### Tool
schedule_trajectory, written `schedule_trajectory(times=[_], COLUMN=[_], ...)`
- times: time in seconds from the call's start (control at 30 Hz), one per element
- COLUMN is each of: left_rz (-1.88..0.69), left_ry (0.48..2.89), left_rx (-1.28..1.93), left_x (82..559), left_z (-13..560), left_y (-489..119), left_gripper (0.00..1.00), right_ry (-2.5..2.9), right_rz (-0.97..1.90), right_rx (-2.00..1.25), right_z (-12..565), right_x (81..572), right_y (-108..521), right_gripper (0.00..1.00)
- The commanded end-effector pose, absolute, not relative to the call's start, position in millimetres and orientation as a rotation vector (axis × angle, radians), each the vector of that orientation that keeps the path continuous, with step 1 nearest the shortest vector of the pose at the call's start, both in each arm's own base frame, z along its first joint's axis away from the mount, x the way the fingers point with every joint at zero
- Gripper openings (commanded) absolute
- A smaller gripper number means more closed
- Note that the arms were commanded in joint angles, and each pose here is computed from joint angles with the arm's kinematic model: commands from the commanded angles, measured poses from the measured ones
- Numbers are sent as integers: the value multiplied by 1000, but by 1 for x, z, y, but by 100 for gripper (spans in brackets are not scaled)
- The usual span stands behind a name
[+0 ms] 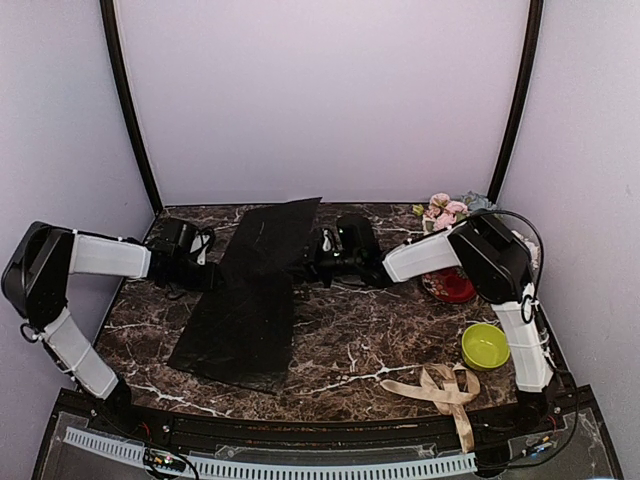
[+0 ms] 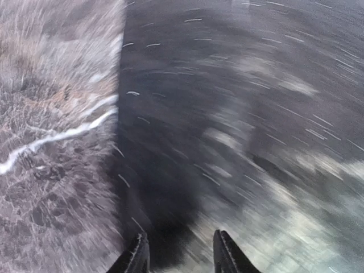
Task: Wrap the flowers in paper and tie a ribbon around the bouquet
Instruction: Pass from the right arm to the left
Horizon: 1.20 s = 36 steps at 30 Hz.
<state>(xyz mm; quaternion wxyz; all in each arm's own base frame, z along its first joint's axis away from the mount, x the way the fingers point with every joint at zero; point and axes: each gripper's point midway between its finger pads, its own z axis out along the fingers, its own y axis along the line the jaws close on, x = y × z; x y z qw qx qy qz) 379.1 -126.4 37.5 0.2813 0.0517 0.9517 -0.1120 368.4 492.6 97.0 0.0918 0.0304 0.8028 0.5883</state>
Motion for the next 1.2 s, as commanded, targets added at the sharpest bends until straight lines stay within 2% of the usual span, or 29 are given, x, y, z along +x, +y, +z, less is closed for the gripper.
schedule_trajectory(times=[0.0, 0.1, 0.23, 0.43, 0.53, 0.8, 1.03, 1.17], left_rz=[-441, -370, -419, -523, -545, -546, -401, -462], left_ry=[2164, 1971, 1746, 1589, 1543, 1526, 1595, 1596], left_rx=[399, 623, 798, 953, 990, 941, 912, 957], left_x=[381, 361, 322, 273, 259, 258, 285, 281], left_z=[144, 194, 254, 301, 321, 346, 328, 324], left_y=[-178, -217, -262, -305, -316, -313, -311, -323], left_gripper=[45, 54, 62, 74, 78, 77, 73, 73], right_ry=[2233, 2147, 2008, 1765, 1685, 1684, 1710, 1710], right_rz=[1603, 1526, 1444, 1258, 1153, 1018, 959, 898], right_rx=[-120, -172, -170, -109, -120, -148, -191, -203], right_z=[163, 205, 272, 364, 389, 391, 380, 379], right_x=[382, 384, 387, 380, 369, 362, 352, 350], right_y=[488, 477, 454, 412, 403, 399, 412, 415], right_gripper=[0, 0, 0, 0, 0, 0, 0, 0])
